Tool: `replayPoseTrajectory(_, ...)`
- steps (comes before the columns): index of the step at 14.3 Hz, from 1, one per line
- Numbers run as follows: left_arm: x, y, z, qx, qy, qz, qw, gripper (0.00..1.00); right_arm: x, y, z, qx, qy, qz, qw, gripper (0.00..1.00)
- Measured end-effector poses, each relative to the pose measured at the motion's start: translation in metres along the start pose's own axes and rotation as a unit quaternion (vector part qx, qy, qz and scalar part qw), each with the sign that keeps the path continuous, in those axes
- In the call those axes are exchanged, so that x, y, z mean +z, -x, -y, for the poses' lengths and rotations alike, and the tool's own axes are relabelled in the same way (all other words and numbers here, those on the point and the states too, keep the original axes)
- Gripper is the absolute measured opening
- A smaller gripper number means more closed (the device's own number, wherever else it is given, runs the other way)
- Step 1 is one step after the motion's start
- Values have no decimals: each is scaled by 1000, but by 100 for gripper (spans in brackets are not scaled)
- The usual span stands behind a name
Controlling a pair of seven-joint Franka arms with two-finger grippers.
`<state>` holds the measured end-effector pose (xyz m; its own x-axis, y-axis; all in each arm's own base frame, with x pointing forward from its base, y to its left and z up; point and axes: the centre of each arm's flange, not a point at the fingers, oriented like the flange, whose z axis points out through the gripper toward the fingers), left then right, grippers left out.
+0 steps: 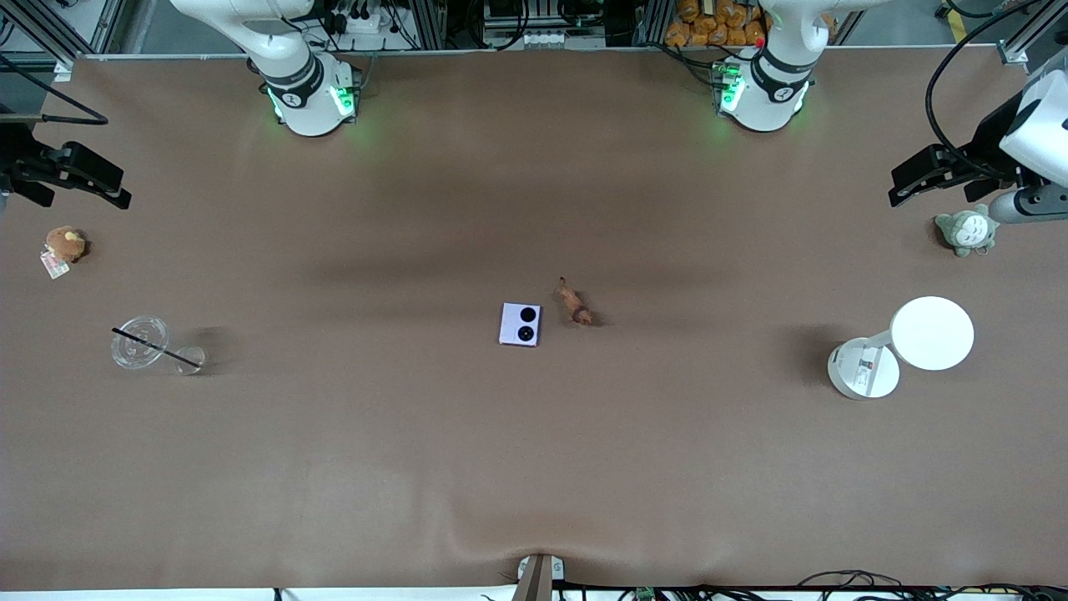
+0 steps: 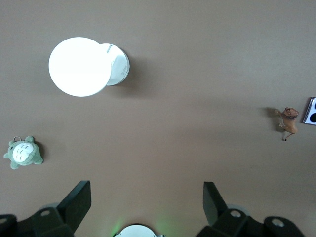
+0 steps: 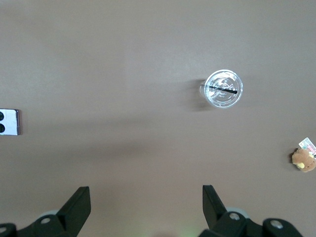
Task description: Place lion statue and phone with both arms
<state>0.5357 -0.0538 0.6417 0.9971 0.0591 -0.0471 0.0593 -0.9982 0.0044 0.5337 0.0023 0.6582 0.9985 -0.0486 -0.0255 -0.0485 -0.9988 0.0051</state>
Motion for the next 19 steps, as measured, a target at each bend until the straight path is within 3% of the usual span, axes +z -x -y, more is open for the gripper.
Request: replayPoseTrajectory(19,26,-17,2,0,-19,21,1000,100,-1,-2,3,12,0,-8,1000,100)
